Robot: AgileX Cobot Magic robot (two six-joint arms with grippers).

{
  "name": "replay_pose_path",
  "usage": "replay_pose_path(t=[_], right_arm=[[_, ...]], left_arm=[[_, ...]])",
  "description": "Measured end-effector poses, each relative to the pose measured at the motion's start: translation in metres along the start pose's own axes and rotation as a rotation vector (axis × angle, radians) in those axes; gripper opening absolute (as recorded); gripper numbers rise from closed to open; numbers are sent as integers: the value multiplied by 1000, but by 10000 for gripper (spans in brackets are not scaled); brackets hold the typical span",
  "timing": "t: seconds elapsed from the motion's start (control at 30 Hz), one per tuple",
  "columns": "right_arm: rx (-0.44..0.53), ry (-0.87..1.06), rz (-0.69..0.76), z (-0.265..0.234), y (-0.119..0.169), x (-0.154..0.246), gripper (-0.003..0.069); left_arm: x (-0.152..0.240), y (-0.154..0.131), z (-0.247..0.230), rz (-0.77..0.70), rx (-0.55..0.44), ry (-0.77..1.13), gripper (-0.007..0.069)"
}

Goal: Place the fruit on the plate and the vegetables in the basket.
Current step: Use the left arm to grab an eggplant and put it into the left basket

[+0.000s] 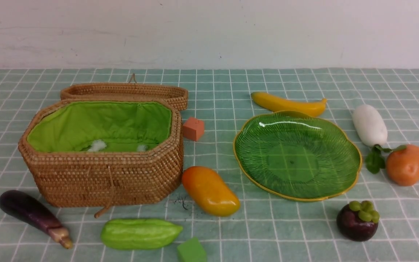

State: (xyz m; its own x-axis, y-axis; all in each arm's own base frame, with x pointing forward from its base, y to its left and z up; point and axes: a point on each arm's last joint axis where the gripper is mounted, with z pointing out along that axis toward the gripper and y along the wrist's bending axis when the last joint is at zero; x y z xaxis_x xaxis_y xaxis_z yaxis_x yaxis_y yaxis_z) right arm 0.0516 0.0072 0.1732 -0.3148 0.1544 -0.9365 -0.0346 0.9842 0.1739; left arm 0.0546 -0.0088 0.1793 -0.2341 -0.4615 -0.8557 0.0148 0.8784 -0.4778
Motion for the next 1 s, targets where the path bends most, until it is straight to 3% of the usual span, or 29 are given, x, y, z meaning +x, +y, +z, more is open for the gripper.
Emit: replay_pose_path(t=[0.1,0.2,0.4,0.43,0.63,0.7,0.77,0.8,0.87,1.0], right_arm=[[0,0,0,0,0,0,242],[0,0,0,0,0,0,242],[0,0,0,0,0,0,242],[0,0,0,0,0,0,242],[-3,-26,17,0,0,-2,242],[-26,-47,120,1,2,-3,242],[-81,-89,353,0,5,-7,242],[-81,-89,359,0,5,-7,242],[-133,-145,580,-1,7,-14,242],[-167,-182,708,-2,8,-19,229]], left_arm=[[-5,-5,0,-274,62,-45,239],[-8,-7,-1,-423,94,-68,239],[-13,-8,-1,-474,118,-120,223],[-13,-8,-1,-472,118,-118,220],[-45,-36,-7,-302,115,26,4],[-56,-45,-7,-233,108,92,-13],[-64,-55,-4,-170,89,226,-13],[-66,-56,-4,-167,88,227,-13],[-69,-63,3,-121,46,377,-13],[-69,-63,17,-47,1,561,-13]])
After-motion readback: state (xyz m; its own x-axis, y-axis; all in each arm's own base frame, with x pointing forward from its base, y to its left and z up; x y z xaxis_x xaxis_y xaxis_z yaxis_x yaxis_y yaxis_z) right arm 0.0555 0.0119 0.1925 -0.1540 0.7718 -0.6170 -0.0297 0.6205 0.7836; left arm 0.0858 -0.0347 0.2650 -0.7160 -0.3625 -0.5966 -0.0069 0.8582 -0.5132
